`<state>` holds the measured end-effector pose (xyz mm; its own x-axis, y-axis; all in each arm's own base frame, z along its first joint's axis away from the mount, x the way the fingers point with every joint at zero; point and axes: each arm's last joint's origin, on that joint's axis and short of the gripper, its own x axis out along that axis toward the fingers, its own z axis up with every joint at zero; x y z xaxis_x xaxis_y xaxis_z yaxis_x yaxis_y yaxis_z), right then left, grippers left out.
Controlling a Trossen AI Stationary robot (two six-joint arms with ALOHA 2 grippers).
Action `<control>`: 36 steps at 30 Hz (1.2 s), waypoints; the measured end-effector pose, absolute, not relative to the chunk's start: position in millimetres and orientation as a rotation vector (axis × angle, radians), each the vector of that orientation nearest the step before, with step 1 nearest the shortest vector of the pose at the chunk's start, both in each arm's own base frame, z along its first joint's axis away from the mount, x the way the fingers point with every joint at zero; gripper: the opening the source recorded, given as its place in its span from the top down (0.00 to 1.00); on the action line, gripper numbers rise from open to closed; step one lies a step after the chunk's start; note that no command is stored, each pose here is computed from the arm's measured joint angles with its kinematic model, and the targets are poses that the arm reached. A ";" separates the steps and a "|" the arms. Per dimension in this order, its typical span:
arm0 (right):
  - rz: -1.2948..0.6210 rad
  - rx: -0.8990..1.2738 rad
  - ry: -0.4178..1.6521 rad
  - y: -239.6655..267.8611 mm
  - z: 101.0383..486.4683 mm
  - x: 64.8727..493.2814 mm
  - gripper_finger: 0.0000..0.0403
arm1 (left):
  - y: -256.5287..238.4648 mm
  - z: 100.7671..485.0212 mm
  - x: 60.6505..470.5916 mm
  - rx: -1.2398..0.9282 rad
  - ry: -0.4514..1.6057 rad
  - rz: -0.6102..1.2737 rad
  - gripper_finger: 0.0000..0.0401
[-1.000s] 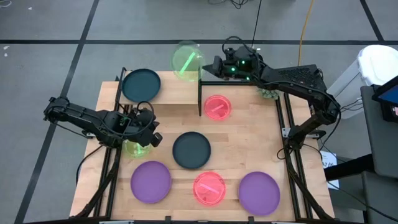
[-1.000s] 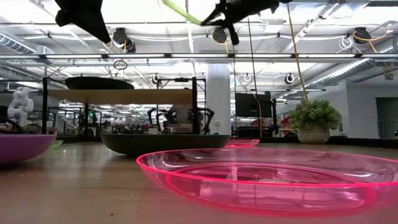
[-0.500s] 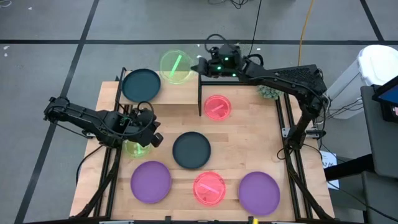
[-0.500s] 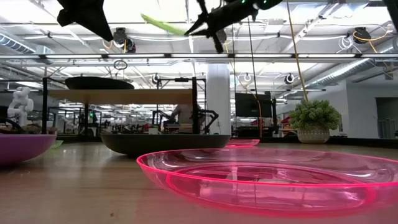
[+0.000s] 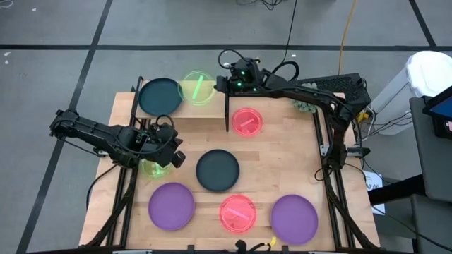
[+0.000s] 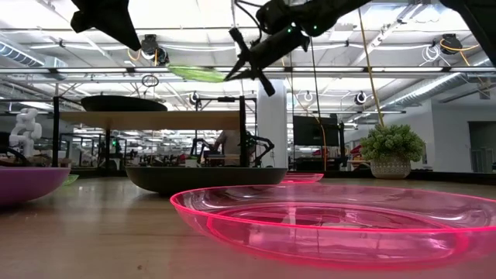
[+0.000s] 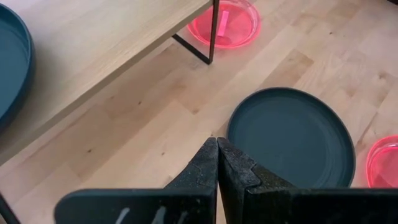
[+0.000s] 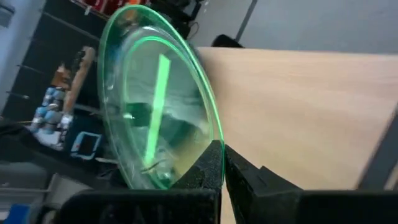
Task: Place and stack plates onto a shelf
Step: Put the right green plate on the shelf
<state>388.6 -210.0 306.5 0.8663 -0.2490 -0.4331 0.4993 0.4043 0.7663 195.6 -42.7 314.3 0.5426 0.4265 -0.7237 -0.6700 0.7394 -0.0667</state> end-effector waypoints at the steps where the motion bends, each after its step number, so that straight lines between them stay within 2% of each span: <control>1: -0.484 1.052 0.273 -211.5 303.8 389.2 1.00 | -42.7 314.3 195.6 -0.358 0.749 0.668 0.99; 11: -0.566 0.992 0.370 -215.0 290.7 384.7 1.00 | -42.6 314.2 195.3 -0.357 0.751 0.669 0.99; 36: -0.634 0.939 0.415 -218.3 283.1 381.9 1.00 | -42.6 314.1 195.2 -0.346 0.755 0.666 0.99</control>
<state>381.9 -218.3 283.1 0.7462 -0.3184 -0.5846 0.6631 0.4328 0.6107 195.2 -42.6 314.1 0.5392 0.4283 -0.7251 -0.6657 0.7441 -0.0555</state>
